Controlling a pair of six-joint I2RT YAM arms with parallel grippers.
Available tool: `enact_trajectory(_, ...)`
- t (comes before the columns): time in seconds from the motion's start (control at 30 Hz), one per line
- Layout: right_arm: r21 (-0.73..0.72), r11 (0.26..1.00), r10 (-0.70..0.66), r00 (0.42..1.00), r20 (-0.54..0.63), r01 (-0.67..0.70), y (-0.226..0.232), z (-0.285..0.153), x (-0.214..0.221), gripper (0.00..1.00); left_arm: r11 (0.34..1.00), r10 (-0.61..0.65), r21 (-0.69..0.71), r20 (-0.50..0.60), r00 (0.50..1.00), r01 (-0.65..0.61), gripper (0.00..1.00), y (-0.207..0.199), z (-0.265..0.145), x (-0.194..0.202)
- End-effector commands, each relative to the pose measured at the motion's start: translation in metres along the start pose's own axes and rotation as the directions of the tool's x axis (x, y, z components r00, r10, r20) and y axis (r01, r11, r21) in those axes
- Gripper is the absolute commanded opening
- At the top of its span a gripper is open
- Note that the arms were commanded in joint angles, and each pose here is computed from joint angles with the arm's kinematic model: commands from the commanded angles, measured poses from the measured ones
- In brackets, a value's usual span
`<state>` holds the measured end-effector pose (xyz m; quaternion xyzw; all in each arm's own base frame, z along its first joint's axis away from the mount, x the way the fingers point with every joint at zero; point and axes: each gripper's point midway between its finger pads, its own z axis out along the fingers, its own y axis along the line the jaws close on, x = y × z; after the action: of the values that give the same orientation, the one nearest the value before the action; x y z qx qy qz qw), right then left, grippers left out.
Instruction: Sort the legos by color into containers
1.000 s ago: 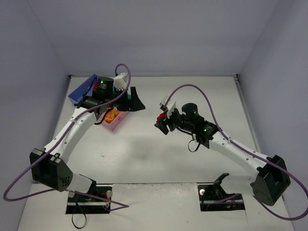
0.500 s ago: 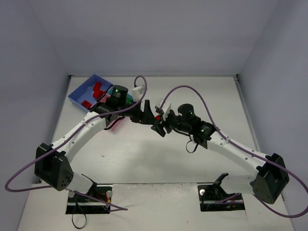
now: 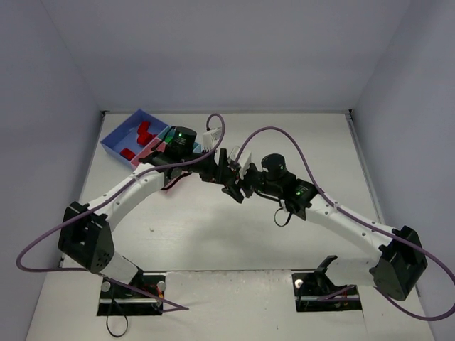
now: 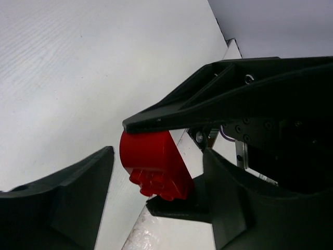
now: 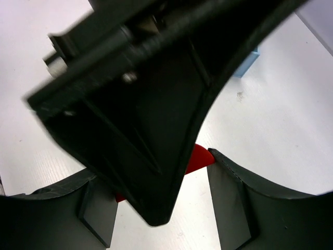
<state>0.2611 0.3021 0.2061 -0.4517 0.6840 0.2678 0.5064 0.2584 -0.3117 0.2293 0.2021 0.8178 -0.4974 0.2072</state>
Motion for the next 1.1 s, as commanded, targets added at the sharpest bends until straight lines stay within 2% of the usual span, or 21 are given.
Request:
enact_trajectory(0.0,0.014,0.999,-0.050,0.986,0.156,0.048,-0.005,-0.002,-0.056,0.07,0.996,0.054,0.070,0.007,0.998,-0.055,0.57,-0.015,0.004,-0.003)
enact_trajectory(0.07,0.014,0.999,-0.049,0.987,0.155,0.048,-0.005,-0.001,-0.055,0.08,0.995,0.068,0.068,0.016,0.998,-0.069,0.48,-0.015,0.004,-0.005)
enact_trajectory(0.1,0.015,0.999,-0.048,0.987,0.152,0.046,-0.005,-0.001,-0.054,0.09,0.995,0.073,0.068,0.018,0.997,-0.074,0.39,-0.016,0.004,-0.006)
enact_trajectory(0.2,0.019,0.999,-0.040,0.989,0.143,0.037,-0.006,0.002,-0.051,0.12,0.994,0.082,0.069,0.023,0.996,-0.083,0.26,-0.017,0.004,-0.011)
enact_trajectory(0.27,0.040,0.999,-0.035,0.990,0.136,0.030,-0.010,0.002,-0.049,0.22,0.995,0.081,0.063,0.017,0.997,-0.082,0.15,-0.015,0.004,-0.011)
enact_trajectory(0.3,0.049,0.998,-0.030,0.991,0.130,0.024,-0.012,0.002,-0.046,0.28,0.994,0.093,0.059,0.017,0.996,-0.094,0.11,-0.014,0.004,-0.013)
enact_trajectory(0.33,0.053,0.999,-0.018,0.992,0.127,0.012,-0.013,0.003,-0.045,0.41,0.994,0.094,0.054,0.018,0.995,-0.095,0.07,-0.012,0.003,-0.014)
enact_trajectory(0.37,0.060,0.998,-0.007,0.993,0.120,0.000,-0.016,0.003,-0.042,0.49,0.994,0.098,0.051,0.020,0.995,-0.099,0.06,-0.011,0.002,-0.014)
enact_trajectory(0.4,0.064,0.998,0.006,0.994,0.113,-0.013,-0.018,0.004,-0.039,0.65,0.994,0.095,0.042,0.025,0.995,-0.096,0.06,-0.007,0.001,-0.017)
enact_trajectory(0.47,0.080,0.996,0.031,0.994,0.106,-0.040,-0.021,0.002,-0.036,0.79,0.995,0.094,0.025,0.027,0.995,-0.095,0.06,-0.001,-0.004,-0.018)
enact_trajectory(0.5,0.108,0.993,0.044,0.994,0.098,-0.054,-0.028,0.001,-0.031,0.89,0.995,0.097,0.014,0.033,0.995,-0.098,0.06,0.002,-0.007,-0.022)
enact_trajectory(0.57,0.160,0.984,0.065,0.994,0.090,-0.079,-0.039,-0.004,-0.027,0.97,0.995,0.091,-0.046,0.052,0.994,-0.089,0.06,0.021,-0.020,-0.030)
enact_trajectory(0.6,0.183,0.979,0.072,0.994,0.087,-0.087,-0.045,-0.007,-0.026,1.00,0.993,0.101,-0.070,0.070,0.992,-0.096,0.06,0.025,-0.027,-0.039)
enact_trajectory(0.73,0.275,0.956,0.089,0.994,0.070,-0.105,-0.065,-0.020,-0.017,1.00,0.965,0.088,-0.255,0.125,0.988,-0.054,0.06,0.072,-0.067,-0.065)
enact_trajectory(0.8,0.302,0.947,0.093,0.993,0.066,-0.109,-0.071,-0.025,-0.016,1.00,0.918,0.096,-0.396,0.169,0.981,-0.022,0.06,0.109,-0.094,-0.083)
enact_trajectory(0.83,0.321,0.940,0.099,0.993,0.065,-0.115,-0.075,-0.028,-0.014,1.00,0.903,0.097,-0.428,0.174,0.980,-0.014,0.06,0.109,-0.100,-0.091)
enact_trajectory(0.87,0.333,0.936,0.101,0.993,0.066,-0.118,-0.077,-0.031,-0.013,1.00,0.859,0.110,-0.512,0.190,0.976,0.002,0.06,0.137,-0.120,-0.101)
enact_trajectory(0.93,0.373,0.919,0.115,0.992,0.055,-0.128,-0.083,-0.035,-0.008,1.00,0.803,0.144,-0.595,0.228,0.963,0.021,0.06,0.152,-0.141,-0.122)
enact_trajectory(0.97,0.389,0.912,0.120,0.991,0.052,-0.131,-0.086,-0.037,-0.007,1.00,0.739,0.149,-0.671,0.255,0.955,0.063,0.06,0.176,-0.159,-0.130)
enact_trajectory(1.03,0.413,0.900,0.136,0.990,0.033,-0.137,-0.089,-0.039,0.000,1.00,0.666,0.180,-0.738,0.307,0.935,0.114,0.06,0.198,-0.181,-0.148)
enact_trajectory(1.07,0.419,0.897,0.143,0.989,0.026,-0.141,-0.090,-0.039,0.003,1.00,0.600,0.188,-0.782,0.343,0.920,0.169,0.06,0.218,-0.202,-0.158)
